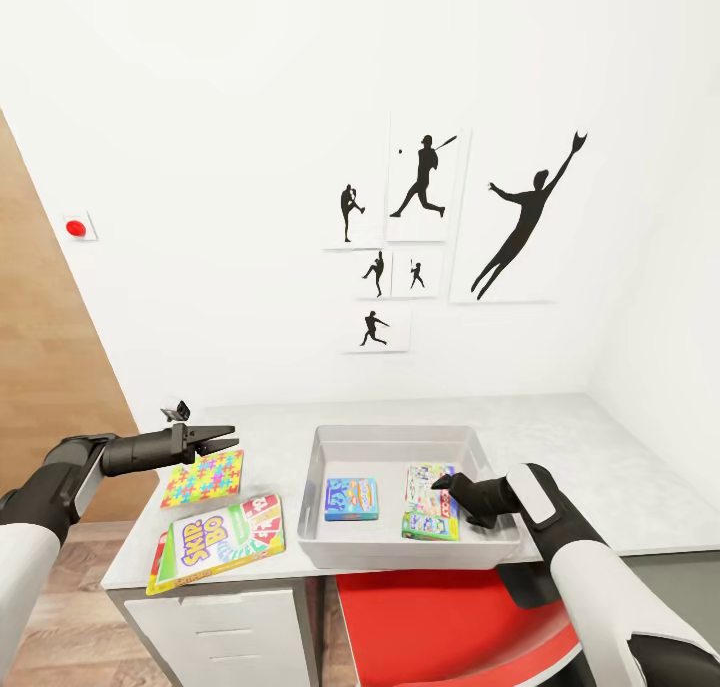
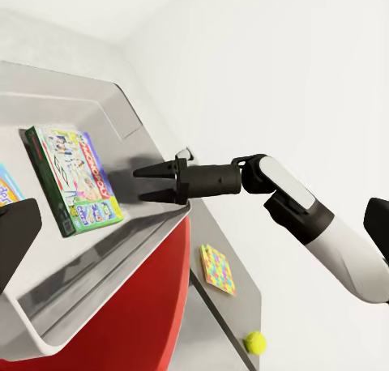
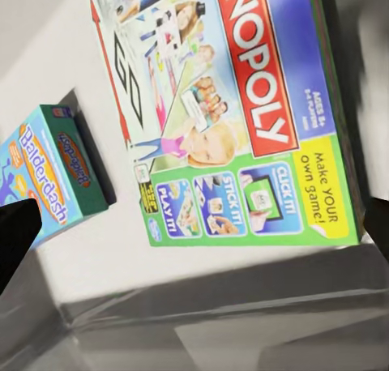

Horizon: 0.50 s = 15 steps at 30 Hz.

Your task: Put all the toys in the child's room - the three board games (two on the bed and one on the table), the two jigsaw puzzles on the table, and the tennis ball on the table - inside the toy box on the table in the child's room.

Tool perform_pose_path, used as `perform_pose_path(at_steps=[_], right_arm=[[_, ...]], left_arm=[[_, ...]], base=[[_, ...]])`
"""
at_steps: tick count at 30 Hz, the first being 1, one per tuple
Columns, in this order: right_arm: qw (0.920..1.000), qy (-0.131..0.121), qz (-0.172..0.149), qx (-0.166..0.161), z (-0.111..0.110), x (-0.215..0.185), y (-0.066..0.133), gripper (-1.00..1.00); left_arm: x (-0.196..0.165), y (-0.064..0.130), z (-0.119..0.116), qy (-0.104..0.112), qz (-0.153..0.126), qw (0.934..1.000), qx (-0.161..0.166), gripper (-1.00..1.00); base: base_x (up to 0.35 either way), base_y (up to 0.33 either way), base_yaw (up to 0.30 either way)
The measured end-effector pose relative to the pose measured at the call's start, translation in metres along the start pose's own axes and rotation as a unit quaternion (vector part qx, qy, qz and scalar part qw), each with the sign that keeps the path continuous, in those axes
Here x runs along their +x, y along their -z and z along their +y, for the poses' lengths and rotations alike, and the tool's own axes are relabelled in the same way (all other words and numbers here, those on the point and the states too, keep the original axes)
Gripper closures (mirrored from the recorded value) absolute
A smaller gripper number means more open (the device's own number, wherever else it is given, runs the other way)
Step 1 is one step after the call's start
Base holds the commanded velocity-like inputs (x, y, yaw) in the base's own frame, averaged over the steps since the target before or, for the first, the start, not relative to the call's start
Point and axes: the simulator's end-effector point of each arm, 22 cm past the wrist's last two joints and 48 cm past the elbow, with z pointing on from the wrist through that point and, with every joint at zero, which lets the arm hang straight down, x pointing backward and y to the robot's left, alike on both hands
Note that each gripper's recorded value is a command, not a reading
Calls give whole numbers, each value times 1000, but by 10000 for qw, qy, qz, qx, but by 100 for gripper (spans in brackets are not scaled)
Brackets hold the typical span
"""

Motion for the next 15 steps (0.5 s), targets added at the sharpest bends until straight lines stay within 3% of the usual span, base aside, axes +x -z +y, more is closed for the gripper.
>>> perform_pose_path(at_steps=[7, 15], right_arm=[[9999, 8, -98, -68, 0, -11, 8, -100], [9964, 301, -638, -466, 34, -45, 39, -100]], left_arm=[[0, 0, 0, 0, 0, 10000, -1, -100], [0, 1, 0, -2, -1, 10000, -7, -100]], base=[[0, 0, 0], [0, 0, 0]])
